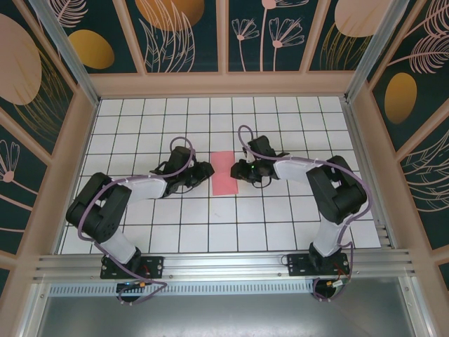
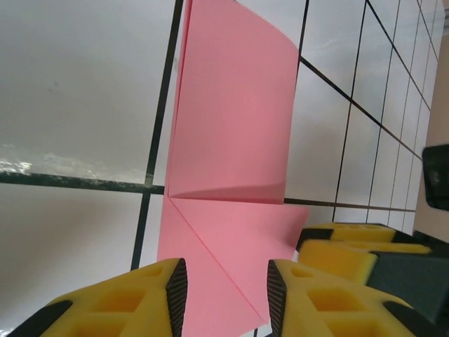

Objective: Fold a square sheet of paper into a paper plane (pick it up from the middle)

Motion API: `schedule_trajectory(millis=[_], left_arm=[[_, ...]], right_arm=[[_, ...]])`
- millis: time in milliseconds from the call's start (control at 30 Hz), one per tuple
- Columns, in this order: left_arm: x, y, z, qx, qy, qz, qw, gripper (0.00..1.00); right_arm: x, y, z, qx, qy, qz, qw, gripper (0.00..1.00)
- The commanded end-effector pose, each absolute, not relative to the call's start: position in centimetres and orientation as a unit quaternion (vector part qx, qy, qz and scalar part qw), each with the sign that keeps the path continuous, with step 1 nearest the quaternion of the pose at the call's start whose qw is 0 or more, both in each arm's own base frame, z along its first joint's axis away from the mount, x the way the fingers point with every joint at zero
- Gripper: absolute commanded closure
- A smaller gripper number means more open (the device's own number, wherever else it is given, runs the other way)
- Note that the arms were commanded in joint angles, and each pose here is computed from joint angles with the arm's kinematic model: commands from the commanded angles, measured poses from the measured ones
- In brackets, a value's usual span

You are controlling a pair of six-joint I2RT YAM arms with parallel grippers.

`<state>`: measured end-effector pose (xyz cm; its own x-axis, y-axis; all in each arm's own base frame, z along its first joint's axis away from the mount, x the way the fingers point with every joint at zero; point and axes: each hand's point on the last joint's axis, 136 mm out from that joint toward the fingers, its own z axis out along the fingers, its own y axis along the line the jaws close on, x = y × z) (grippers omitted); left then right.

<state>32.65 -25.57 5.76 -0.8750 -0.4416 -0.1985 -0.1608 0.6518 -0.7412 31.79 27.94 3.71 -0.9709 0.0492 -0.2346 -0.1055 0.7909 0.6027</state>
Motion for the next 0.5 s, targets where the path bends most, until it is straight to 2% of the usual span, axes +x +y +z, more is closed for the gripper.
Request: schedule_trajectory(millis=[0,167,333,467], left_arm=[[32.6,-26.9,6.5,-0.161,0.878,-0.414,0.179,0.6],[32.3,-27.7,6.2,-0.156,0.878,-0.421,0.169,0.6],[32.0,-28.7,6.0,-0.146,0.874,-0.436,0.158,0.6],[31.8,-29.3,5.3,-0.142,0.875,-0.439,0.146,0.59]], right_arm=[[32.8,28.6,3.7,-0.032,0.935,0.328,0.128,0.66],[33.3,28.1,3.6,-0.025,0.93,0.344,0.125,0.75],[33.4,27.8,3.7,-0.014,0.926,0.355,0.126,0.92],[33.4,27.7,3.8,-0.008,0.922,0.367,0.124,0.94]])
